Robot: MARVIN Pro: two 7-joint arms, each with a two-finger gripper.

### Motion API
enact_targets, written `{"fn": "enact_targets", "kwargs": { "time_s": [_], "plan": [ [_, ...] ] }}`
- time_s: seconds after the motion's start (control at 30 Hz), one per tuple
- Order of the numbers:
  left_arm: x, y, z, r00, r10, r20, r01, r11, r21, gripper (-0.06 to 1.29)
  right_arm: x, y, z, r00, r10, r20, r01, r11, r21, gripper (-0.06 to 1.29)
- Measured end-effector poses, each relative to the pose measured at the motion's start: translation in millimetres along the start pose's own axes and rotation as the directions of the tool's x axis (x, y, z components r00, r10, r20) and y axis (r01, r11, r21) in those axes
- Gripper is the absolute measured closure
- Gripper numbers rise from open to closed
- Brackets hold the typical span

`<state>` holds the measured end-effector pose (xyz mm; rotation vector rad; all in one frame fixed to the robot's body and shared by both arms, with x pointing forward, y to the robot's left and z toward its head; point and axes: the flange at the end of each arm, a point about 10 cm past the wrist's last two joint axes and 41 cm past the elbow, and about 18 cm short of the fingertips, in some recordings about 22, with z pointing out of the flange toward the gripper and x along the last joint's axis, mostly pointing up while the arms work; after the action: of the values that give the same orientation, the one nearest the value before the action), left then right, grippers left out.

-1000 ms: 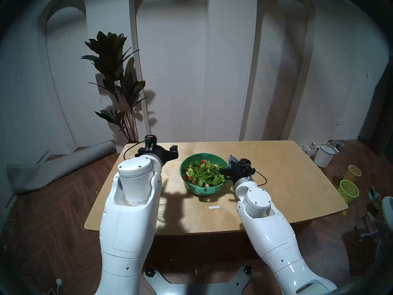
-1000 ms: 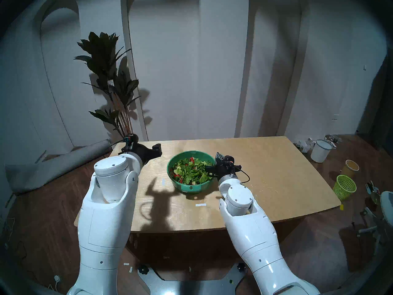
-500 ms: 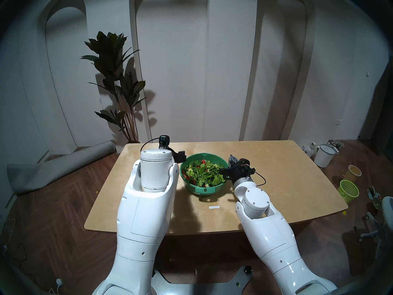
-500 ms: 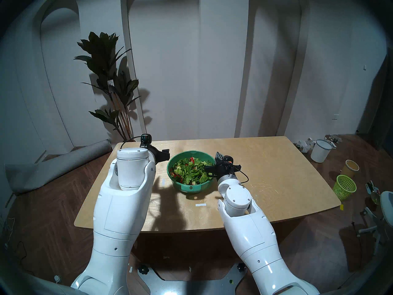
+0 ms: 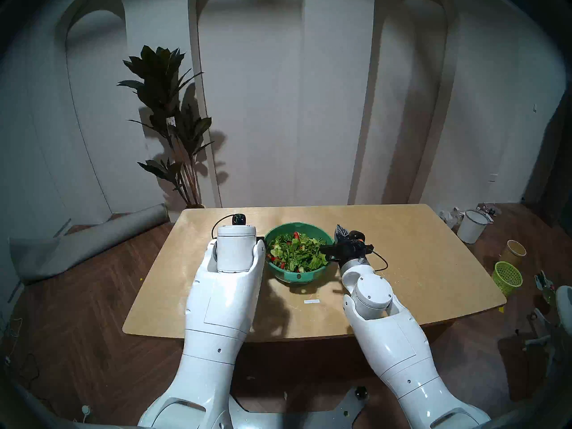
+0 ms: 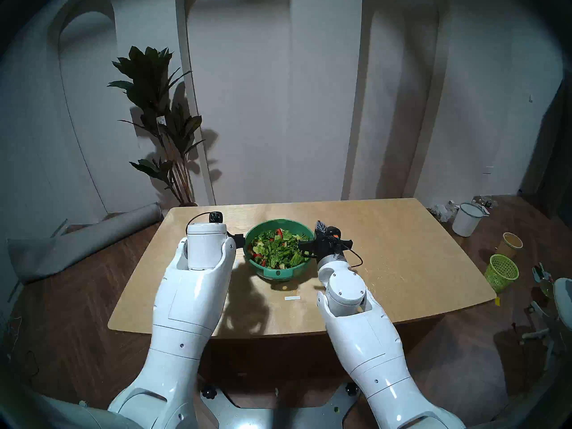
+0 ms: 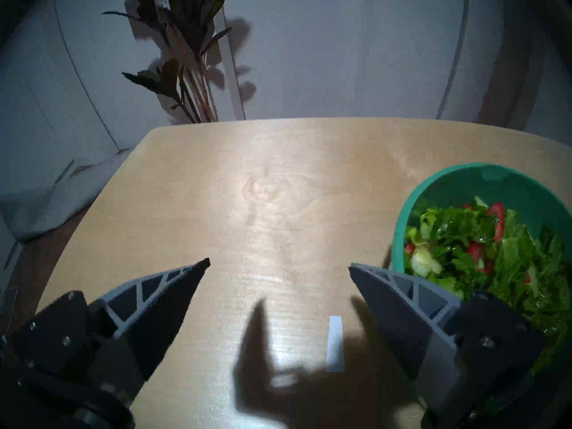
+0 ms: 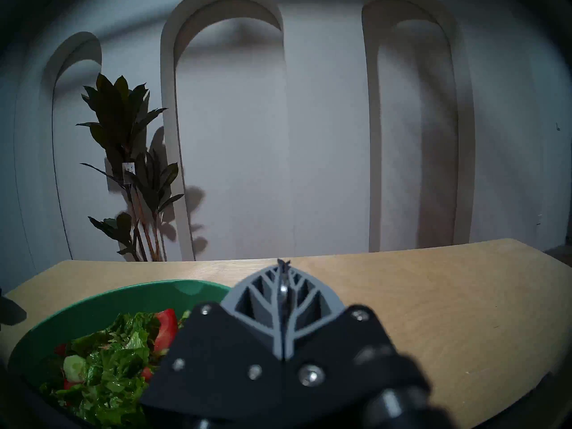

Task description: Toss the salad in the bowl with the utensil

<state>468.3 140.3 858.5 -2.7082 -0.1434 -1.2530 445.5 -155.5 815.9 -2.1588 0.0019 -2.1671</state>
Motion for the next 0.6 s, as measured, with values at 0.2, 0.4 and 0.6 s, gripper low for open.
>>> {"fn": "enact_targets", "kwargs": {
  "time_s": [0.2,0.4,0.6],
  "plan": [
    [1.8,6.4,-2.5,1.0,-0.022,0.005,0.022,1.0,-0.014,0.0,-0.1,1,-0.5,1.0,-0.003,-0.002,0.003,1.0,-0.001,1.26],
    [20.1,6.6,-20.3,0.997,-0.058,-0.049,0.057,0.998,-0.033,0.0,-0.3,1,-0.6,1.0,-0.004,-0.003,0.004,1.0,-0.001,1.26],
    [34.6,5.4,-40.1,0.991,-0.085,-0.105,0.08,0.996,-0.047,0.0,-0.8,-2,-0.8,1.0,-0.004,-0.002,0.004,1.0,0.003,1.26]
  ]
}}
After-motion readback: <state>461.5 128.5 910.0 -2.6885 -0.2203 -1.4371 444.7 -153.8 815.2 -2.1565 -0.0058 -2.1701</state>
